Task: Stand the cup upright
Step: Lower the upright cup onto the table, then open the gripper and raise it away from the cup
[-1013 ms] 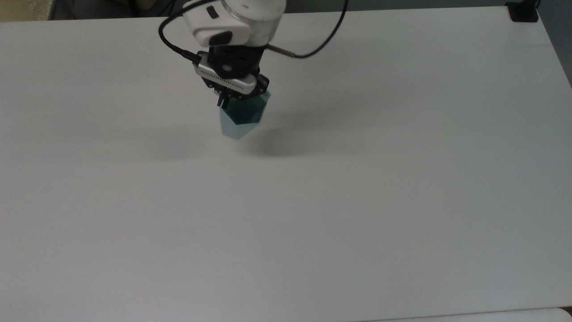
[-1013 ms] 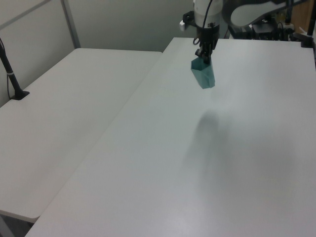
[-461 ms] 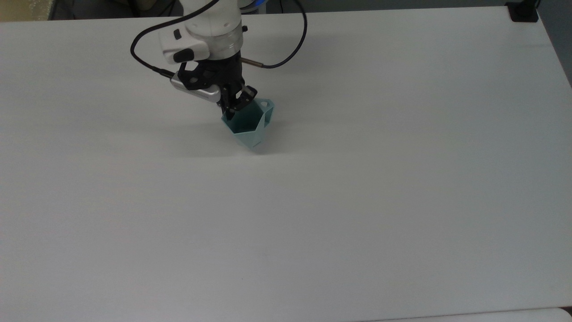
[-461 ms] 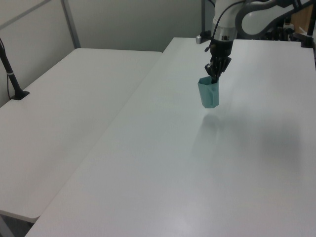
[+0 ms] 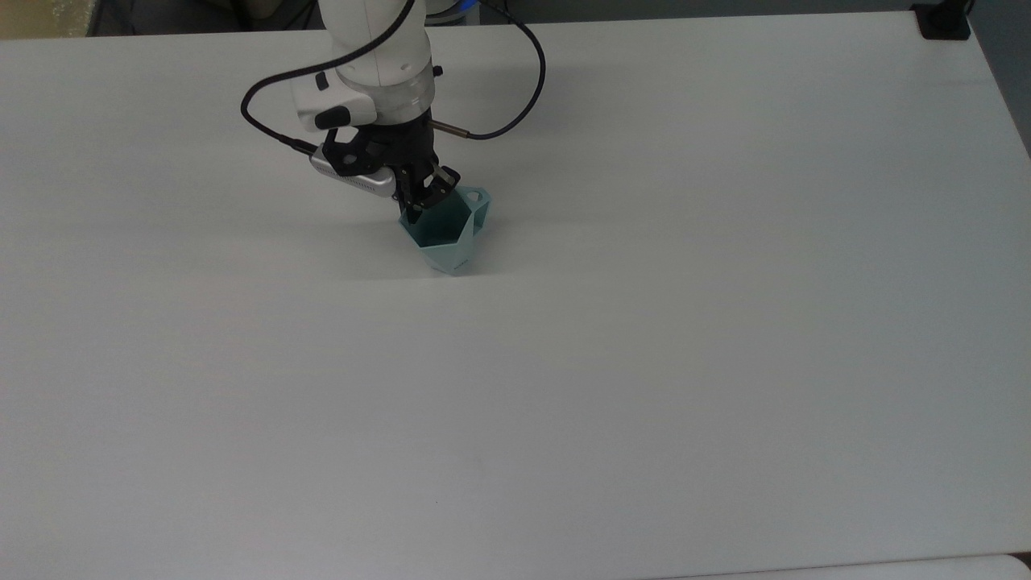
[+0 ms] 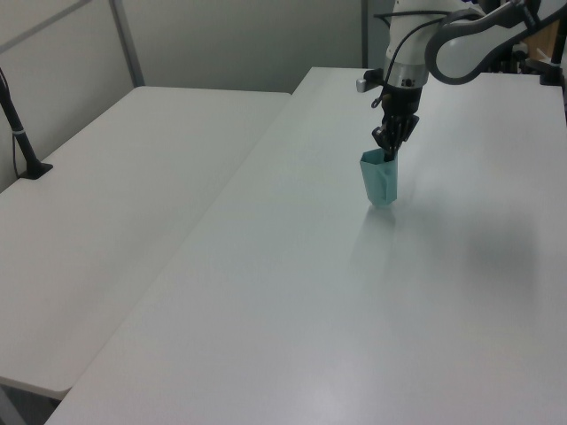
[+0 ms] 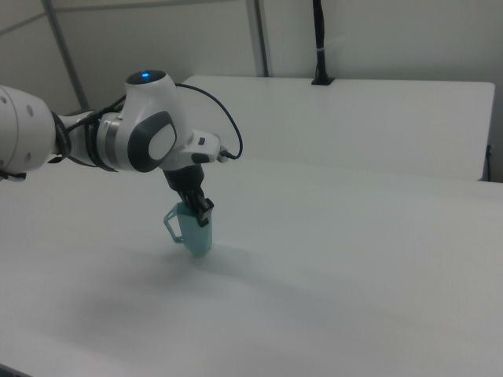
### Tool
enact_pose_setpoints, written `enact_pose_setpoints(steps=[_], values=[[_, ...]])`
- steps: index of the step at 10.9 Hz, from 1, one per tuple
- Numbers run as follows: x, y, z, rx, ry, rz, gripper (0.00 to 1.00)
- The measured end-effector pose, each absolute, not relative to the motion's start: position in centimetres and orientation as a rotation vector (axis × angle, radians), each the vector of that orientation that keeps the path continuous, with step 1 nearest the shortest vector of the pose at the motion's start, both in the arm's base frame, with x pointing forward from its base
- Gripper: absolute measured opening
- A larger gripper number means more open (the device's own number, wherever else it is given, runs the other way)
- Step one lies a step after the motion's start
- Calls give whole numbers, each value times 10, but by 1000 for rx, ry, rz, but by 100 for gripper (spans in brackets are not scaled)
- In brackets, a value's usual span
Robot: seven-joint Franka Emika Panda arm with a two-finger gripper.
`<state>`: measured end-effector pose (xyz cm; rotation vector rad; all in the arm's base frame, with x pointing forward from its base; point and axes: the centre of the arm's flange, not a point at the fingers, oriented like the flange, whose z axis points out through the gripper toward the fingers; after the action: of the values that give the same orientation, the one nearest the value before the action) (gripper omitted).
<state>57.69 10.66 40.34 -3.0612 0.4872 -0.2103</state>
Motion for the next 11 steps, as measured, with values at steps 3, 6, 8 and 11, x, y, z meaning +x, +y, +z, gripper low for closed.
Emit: enact_pose_setpoints(steps=[3, 6, 8, 11], values=[[579, 107, 394, -3064, 488, -205, 4], [581, 102, 395, -3059, 505, -205, 33], [581, 101, 396, -3058, 508, -210, 44], [585, 103, 423, -3044, 496, -251, 86]])
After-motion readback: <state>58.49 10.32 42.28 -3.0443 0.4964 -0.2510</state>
